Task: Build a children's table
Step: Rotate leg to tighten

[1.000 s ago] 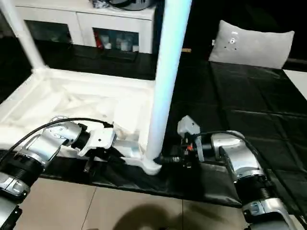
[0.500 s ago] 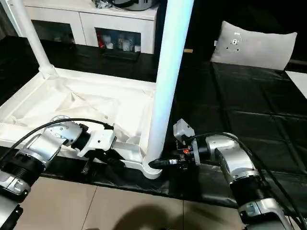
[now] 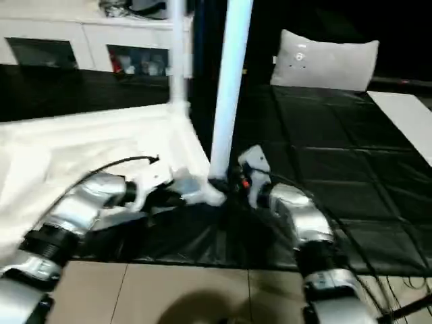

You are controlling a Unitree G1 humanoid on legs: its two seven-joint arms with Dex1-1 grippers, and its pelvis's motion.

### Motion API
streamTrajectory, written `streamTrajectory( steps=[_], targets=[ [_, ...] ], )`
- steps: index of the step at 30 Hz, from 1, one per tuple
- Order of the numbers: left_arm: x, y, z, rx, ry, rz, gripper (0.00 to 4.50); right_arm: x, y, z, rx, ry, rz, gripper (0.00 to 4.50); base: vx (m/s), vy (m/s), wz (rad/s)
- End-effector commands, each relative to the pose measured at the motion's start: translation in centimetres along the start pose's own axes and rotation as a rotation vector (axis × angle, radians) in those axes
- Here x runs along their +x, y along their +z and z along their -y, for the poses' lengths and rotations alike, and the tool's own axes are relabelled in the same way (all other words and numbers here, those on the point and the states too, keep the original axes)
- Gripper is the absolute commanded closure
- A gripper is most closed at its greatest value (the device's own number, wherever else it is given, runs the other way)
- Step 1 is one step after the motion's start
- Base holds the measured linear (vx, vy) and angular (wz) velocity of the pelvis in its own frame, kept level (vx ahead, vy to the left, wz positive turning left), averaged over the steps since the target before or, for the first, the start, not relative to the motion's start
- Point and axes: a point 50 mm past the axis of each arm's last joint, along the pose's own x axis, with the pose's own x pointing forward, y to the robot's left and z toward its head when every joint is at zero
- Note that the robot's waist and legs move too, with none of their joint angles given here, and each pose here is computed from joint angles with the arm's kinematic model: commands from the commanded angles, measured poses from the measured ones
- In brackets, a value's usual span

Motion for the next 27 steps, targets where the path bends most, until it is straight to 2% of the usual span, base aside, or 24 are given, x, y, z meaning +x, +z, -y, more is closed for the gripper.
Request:
streamTrajectory(
  steps=[1,3,4,5,7,9,12,14,15,17,18,22,26,27],
  targets=[
    [2.1,2.5,1.8,0.016,-0.039,0.101,4.5,1.1,-0.8,-0.2,0.005,-0.112,-0.07,2.54,0.0,0.0,0.0],
    [2.3,2.7,1.7,0.021,-0.007,0.091,4.5,1.5,-0.5,-0.5,0.022,-0.1,-0.028,2.54,0.0,0.0,0.0],
    [2.3,2.7,1.7,0.023,-0.005,0.09,4.5,1.5,-0.4,-0.5,0.023,-0.092,-0.021,2.0,0.0,0.0,0.0],
    [2.2,2.6,1.7,0.024,-0.002,0.088,4.5,1.4,-0.3,-0.5,0.015,-0.088,-0.012,1.86,0.0,0.0,0.0],
    [1.9,2.3,1.6,0.044,0.006,0.069,4.5,1.0,0.1,-0.4,-0.006,-0.077,0.004,1.8,0.0,0.0,0.0],
    [1.7,2.1,1.5,0.054,0.007,0.063,4.5,0.7,0.2,-0.2,-0.018,-0.073,0.01,1.51,0.0,0.0,0.0],
    [1.4,1.9,1.3,0.069,0.01,0.055,4.5,0.2,0.5,0.0,-0.027,-0.058,0.027,1.33,0.0,0.0,0.0],
    [1.1,1.5,1.1,0.097,0.001,0.037,4.5,-0.4,0.9,0.2,-0.04,-0.021,0.05,1.21,0.0,0.0,0.0],
    [0.9,1.4,1.1,0.112,-0.007,0.029,4.5,-0.7,1.0,0.3,-0.047,0.001,0.057,0.99,0.0,0.0,0.0],
    [0.6,1.0,1.0,0.135,-0.028,0.014,4.5,-1.2,1.2,0.4,-0.069,0.039,0.061,0.94,0.0,0.0,0.0],
    [0.1,0.5,1.1,0.184,-0.09,-0.003,4.5,-2.4,1.4,0.7,-0.121,0.119,0.042,0.86,0.041,-0.058,0.08],
    [-0.7,-0.1,1.3,0.252,-0.178,-0.034,4.5,-3.9,1.4,1.3,-0.203,0.196,-0.008,0.41,0.04,-0.059,0.03],
    [-1.6,-0.8,1.4,0.341,-0.28,-0.073,4.5,-5.1,1.7,2.0,-0.306,0.256,-0.06,0.28,0.0,0.0,0.0],
    [-2.0,-1.0,1.4,0.377,-0.314,-0.091,4.5,-5.7,1.7,1.9,-0.337,0.334,-0.085,0.28,0.0,0.0,0.0]
  ],
)
